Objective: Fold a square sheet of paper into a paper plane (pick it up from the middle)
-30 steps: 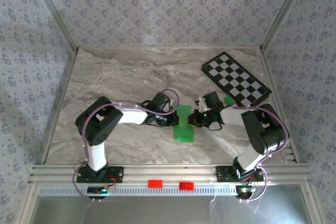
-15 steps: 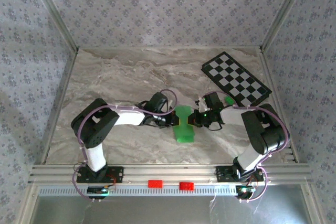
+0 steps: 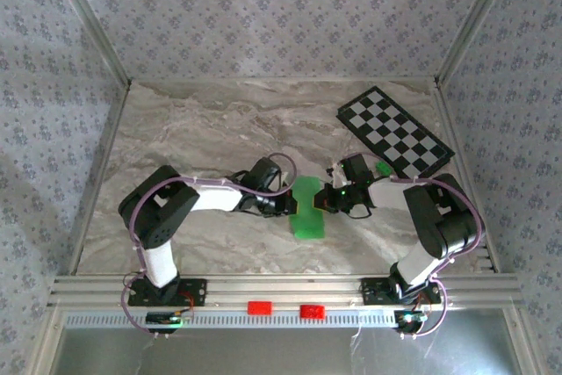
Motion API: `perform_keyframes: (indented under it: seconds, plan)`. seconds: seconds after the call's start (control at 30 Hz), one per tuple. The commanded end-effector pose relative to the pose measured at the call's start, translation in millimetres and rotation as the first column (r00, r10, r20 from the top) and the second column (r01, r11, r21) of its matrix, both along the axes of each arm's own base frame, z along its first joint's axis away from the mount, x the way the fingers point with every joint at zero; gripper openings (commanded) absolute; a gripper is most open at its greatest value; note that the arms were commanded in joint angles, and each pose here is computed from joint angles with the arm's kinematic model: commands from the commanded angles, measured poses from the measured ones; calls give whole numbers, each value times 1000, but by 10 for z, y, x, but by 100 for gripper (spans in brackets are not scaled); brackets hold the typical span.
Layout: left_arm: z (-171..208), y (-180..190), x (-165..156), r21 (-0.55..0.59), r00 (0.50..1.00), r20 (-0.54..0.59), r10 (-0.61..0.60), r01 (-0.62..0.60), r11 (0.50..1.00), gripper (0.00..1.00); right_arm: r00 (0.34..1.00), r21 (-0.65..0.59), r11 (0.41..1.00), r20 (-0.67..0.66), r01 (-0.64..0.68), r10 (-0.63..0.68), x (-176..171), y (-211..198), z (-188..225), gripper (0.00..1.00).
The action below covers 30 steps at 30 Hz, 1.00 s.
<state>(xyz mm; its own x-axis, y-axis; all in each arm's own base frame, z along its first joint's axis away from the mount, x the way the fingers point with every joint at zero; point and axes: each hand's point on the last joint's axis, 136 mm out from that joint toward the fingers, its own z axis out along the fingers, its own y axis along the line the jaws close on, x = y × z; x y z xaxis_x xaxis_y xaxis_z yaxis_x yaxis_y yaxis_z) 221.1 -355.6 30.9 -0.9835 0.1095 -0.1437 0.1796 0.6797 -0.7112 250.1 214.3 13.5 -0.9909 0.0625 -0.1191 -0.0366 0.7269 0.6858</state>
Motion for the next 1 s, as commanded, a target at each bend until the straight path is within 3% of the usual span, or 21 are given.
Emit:
perform_keyframes:
  seconds: [0.0,0.17,0.53,0.83,0.97]
  plan:
    - [287,-144,-4,-46,999,32,-17,18,999,2,983,-274,961,-161,43,-90,-389,-493,-575,0]
    - [137,-174,-128,-44,1000,-1,-28,27,999,0,983,-275,961,-162,44,-92,-388,-496,-578,0]
    - [-397,181,-381,38,999,-27,-22,23,999,0,983,-272,961,-160,44,-91,-392,-491,-565,0]
    - [155,-29,-255,-75,1000,29,-6,8,997,2,983,-275,960,-160,49,-96,-390,-503,-563,0]
    - [206,-129,-359,-126,998,9,-67,67,990,2,982,-274,961,-161,48,-95,-395,-501,-560,0]
